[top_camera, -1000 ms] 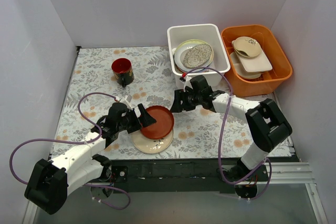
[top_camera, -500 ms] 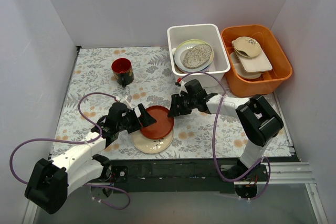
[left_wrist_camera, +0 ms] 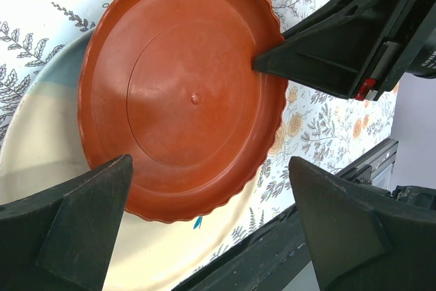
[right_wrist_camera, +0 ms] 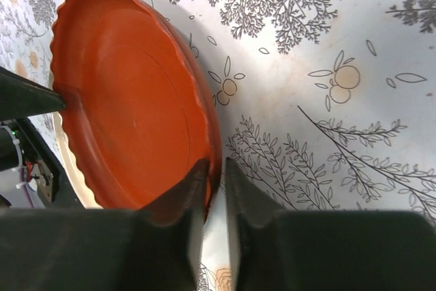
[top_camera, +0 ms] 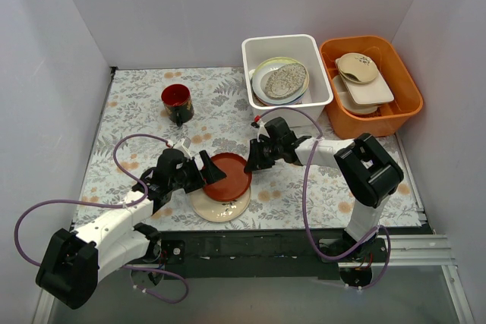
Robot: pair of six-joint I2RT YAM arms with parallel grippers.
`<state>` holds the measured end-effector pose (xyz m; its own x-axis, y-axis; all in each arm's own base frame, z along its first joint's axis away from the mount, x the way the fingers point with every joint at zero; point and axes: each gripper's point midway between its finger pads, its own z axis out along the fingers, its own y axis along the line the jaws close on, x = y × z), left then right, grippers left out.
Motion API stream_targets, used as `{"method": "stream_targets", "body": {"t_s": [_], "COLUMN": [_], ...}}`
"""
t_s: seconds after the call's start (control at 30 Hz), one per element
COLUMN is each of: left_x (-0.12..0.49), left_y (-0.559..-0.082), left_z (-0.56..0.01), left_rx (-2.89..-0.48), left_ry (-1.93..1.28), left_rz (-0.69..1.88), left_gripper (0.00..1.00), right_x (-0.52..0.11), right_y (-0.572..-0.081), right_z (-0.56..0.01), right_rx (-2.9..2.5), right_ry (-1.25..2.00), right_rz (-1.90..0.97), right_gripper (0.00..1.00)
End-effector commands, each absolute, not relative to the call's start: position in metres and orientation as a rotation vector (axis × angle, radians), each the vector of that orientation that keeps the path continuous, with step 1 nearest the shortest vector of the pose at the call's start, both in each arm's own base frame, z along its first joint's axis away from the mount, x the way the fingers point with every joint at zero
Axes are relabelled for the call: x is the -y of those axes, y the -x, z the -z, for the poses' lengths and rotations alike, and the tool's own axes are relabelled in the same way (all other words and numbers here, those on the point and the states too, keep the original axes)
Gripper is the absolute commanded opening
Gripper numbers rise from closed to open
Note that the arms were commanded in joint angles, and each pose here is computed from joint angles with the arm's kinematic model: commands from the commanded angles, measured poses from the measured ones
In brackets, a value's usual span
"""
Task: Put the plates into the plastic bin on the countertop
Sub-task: Pick up the plate at the center of the board.
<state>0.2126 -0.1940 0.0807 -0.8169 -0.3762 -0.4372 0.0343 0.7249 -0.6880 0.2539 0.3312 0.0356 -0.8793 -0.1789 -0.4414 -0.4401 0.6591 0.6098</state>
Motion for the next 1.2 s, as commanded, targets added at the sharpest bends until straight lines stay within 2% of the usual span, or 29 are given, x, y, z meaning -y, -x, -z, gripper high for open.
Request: {"method": "stream_targets", "body": {"t_s": [0.0,0.1,0.17,0.67,1.17], "left_x": [0.194,0.195,0.195,0.195,0.195], "left_y": [-0.213,-0.213,-0.214,-0.215,-0.214], "left_z": [-0.081,-0.082,-0.083,-0.088,-0.090], "left_rx": [-2.350,-2.350,-2.348,-2.341,-2.332], "left_ry": [0.246,0.242,0.245,0.237,0.229], "left_rz": [0.958,0.962,0.961,0.959,0.964], "left_gripper": [0.98,0.98,0.98,0.98,0.98], "right_x": [-0.339,-0.339,-0.339,-0.336,-0.320], "right_y": [-0.251,-0.250,-0.249,-0.253,-0.271], "right_z": [-0.035,-0.036,-0.038,-0.049,-0.071], "right_rx": [-2.507,-2.503,-2.499,-2.476,-2.448], "right_ry": [0.521,0.523,0.525,0.537,0.529], "right_rz": [-1.121,-1.129,-1.129,-1.095,-0.922], "right_gripper": [0.12,0.03,0.01,0.01,0.01]}}
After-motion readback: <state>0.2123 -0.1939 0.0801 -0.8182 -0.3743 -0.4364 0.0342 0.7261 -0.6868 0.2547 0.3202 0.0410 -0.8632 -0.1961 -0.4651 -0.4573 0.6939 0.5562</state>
